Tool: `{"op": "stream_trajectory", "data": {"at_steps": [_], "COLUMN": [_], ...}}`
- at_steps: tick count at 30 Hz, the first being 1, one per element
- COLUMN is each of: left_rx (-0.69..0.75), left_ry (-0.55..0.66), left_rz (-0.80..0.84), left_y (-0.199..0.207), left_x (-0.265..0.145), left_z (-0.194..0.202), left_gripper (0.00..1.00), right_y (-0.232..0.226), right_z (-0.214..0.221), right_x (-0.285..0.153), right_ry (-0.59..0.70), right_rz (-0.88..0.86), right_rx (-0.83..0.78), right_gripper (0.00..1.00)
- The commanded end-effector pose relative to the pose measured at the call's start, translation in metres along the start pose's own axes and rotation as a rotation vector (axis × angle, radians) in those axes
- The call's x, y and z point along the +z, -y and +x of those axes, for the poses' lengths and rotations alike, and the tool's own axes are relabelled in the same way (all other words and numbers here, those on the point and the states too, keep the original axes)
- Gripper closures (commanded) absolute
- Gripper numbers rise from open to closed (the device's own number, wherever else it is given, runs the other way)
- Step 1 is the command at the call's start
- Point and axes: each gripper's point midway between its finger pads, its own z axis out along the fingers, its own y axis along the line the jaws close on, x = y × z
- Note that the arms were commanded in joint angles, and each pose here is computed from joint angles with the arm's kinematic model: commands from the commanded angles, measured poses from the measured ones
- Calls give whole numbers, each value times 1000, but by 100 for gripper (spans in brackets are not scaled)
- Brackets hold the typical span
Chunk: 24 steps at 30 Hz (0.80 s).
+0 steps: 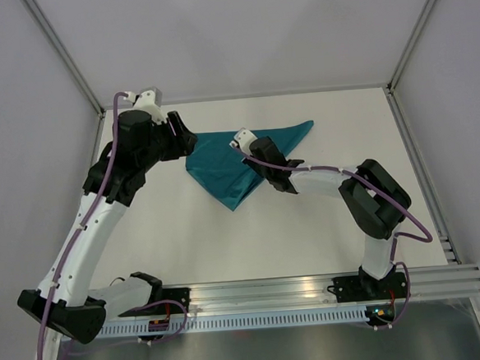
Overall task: Fold the napkin, place the utensils inside, and roll it up
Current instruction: Fold the napkin
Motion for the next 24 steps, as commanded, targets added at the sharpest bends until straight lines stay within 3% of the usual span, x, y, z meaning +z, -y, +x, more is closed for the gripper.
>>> {"op": "stream_trajectory", "data": {"at_steps": [1,24], "left_rx": [-32,-34], "left_ry": [22,-30], "left_rz": [46,85], "left_y": [10,14], "left_x": [4,22], "left_z": [-6,12], "left_gripper": [40,40], "right_y": [9,29], "right_z": [-1,43], "right_x": [-5,14], "right_ry": [10,-103], "right_rz": [20,38], "right_rx": [24,59], "right_gripper": [100,100]}}
